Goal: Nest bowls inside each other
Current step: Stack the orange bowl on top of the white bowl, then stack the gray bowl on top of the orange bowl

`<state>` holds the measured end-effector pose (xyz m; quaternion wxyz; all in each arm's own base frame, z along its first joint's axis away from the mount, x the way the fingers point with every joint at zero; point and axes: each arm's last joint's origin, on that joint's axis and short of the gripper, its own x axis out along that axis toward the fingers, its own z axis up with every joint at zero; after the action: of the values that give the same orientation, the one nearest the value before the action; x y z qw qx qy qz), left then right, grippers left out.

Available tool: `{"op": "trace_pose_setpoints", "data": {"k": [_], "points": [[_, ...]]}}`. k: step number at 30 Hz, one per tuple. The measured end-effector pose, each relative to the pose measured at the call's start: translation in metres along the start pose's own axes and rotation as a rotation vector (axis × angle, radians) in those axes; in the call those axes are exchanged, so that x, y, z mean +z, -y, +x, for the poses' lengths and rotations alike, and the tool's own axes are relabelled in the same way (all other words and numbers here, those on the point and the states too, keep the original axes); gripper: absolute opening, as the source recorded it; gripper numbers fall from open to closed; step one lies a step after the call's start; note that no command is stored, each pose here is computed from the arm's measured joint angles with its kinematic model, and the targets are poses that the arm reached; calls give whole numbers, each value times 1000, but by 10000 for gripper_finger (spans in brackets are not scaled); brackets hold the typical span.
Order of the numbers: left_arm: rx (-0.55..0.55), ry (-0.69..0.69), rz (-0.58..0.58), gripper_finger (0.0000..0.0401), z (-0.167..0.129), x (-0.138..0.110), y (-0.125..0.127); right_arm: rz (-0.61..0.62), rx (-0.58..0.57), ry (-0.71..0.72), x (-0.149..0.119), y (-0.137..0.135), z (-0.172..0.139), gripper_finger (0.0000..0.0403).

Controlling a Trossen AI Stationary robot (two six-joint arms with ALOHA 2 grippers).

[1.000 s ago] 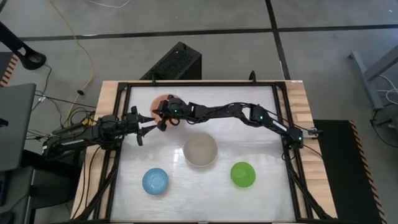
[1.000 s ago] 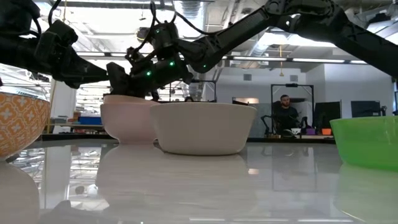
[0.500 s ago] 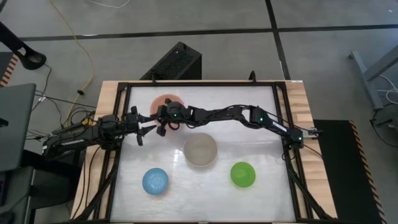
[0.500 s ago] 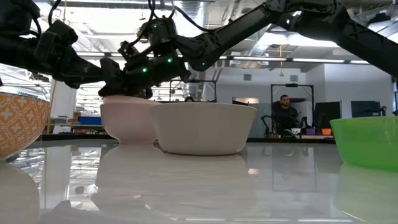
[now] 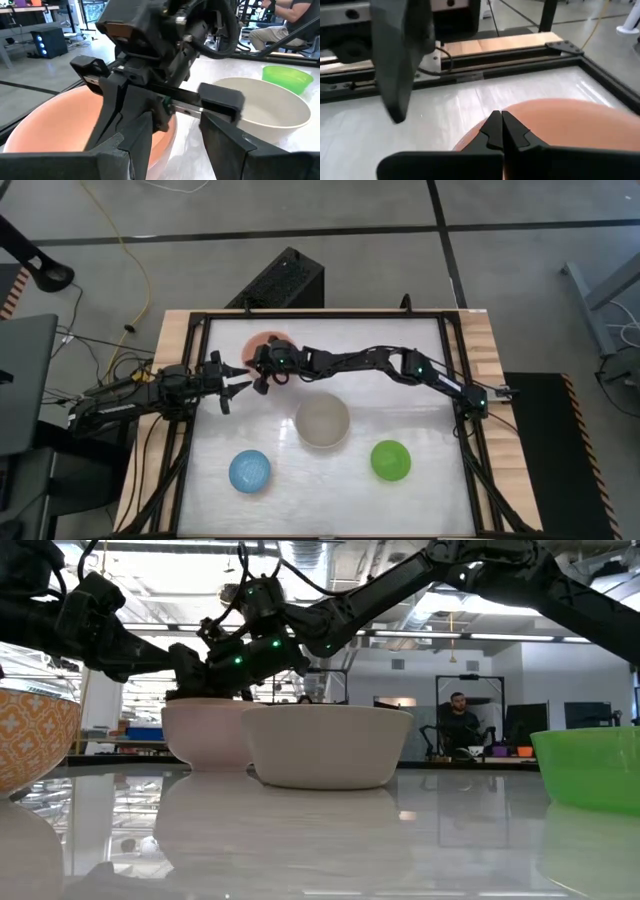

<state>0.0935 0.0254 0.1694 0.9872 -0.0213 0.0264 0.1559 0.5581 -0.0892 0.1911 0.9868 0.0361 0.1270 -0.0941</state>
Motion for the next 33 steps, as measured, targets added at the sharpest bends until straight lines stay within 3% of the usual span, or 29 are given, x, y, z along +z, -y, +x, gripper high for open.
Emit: {"op": "trace_pose_setpoints", "data": {"k": [5, 9, 15, 19, 26, 33], "points": [[0, 0, 0, 158, 0, 0, 0, -24, -3, 40, 13, 0, -5, 5], [0, 0, 0, 158, 0, 0, 0, -33, -18, -11, 44, 6, -28, 5], [0, 1, 0, 158, 0, 0, 0, 8, -45, -277, 90, 1, -95, 5], [0, 0, 0, 158, 0, 0, 0, 154, -74, -496, 104, -12, -145, 8], [0, 0, 0, 158, 0, 0, 0, 330, -205, -767, 92, -57, -188, 47], [0, 0, 0, 158, 0, 0, 0, 302, -335, -1003, 59, -93, -203, 153]]}}
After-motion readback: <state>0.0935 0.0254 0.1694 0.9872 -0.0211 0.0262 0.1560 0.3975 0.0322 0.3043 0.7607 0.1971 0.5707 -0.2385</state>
